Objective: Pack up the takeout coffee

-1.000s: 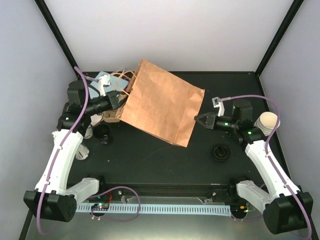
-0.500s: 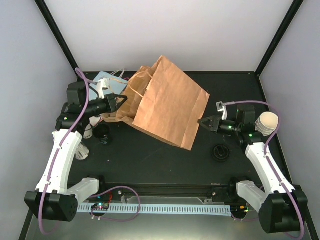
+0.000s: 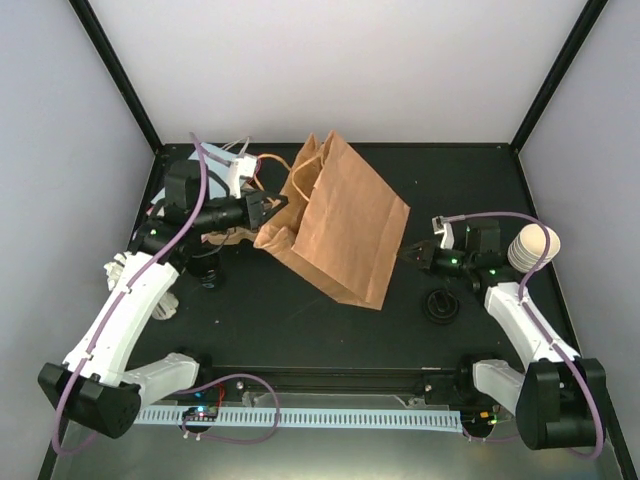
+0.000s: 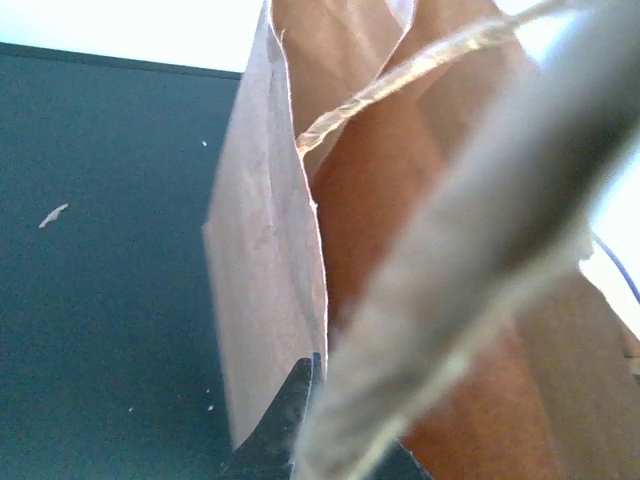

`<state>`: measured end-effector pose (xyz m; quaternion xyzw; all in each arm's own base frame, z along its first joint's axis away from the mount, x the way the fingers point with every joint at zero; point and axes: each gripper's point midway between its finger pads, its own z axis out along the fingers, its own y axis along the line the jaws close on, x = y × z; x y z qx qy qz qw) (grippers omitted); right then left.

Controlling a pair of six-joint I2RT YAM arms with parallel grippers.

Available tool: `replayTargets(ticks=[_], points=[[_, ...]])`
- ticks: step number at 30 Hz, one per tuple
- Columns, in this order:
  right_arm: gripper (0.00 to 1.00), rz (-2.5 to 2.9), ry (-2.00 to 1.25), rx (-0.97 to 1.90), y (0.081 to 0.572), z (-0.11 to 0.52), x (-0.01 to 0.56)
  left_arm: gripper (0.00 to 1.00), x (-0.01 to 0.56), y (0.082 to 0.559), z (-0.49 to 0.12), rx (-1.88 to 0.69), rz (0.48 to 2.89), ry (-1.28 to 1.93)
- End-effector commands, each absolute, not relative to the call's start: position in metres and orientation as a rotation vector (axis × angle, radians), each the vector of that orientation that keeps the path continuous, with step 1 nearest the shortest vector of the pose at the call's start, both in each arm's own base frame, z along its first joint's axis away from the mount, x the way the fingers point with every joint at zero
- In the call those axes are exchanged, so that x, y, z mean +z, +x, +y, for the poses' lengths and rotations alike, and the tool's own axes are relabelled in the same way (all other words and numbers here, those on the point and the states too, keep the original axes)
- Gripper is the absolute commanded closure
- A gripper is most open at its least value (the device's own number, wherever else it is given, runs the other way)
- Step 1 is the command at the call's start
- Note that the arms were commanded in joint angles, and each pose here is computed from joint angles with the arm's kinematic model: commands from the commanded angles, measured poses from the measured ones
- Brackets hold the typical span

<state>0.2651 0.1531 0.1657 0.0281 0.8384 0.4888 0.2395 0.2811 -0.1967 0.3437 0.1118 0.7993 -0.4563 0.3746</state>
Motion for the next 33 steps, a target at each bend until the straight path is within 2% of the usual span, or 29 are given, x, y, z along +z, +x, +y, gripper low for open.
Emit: replayTargets(ticks=[1,4,11,17,24,30,33], points=[[0.83,2.296,0.122,1.19,0.282,0.138,0.156,0.99,0.378,0.292,-0.204,-1.088,1.967,0.315],[0.73,2.318,0.142,1.109,0.286,0.131,0.154,0.98,0.385,0.29,-0.215,-1.101,1.959,0.355],[0.65,2.323,0.126,0.974,0.295,0.119,0.178,0.98,0.394,0.28,-0.238,-1.133,1.952,0.43],[0.65,2.27,0.095,0.868,0.308,0.11,0.231,0.98,0.409,0.28,-0.244,-1.072,1.932,0.461],[0.65,2.144,0.06,0.697,0.32,0.092,0.325,0.98,0.404,0.285,-0.259,-1.081,1.961,0.487],[0.64,2.035,0.001,0.678,0.312,0.092,0.387,0.98,0.385,0.287,-0.287,-1.089,2.019,0.556],[0.65,2.012,-0.054,0.696,0.307,0.1,0.403,0.99,0.375,0.293,-0.294,-0.982,2.06,0.601]])
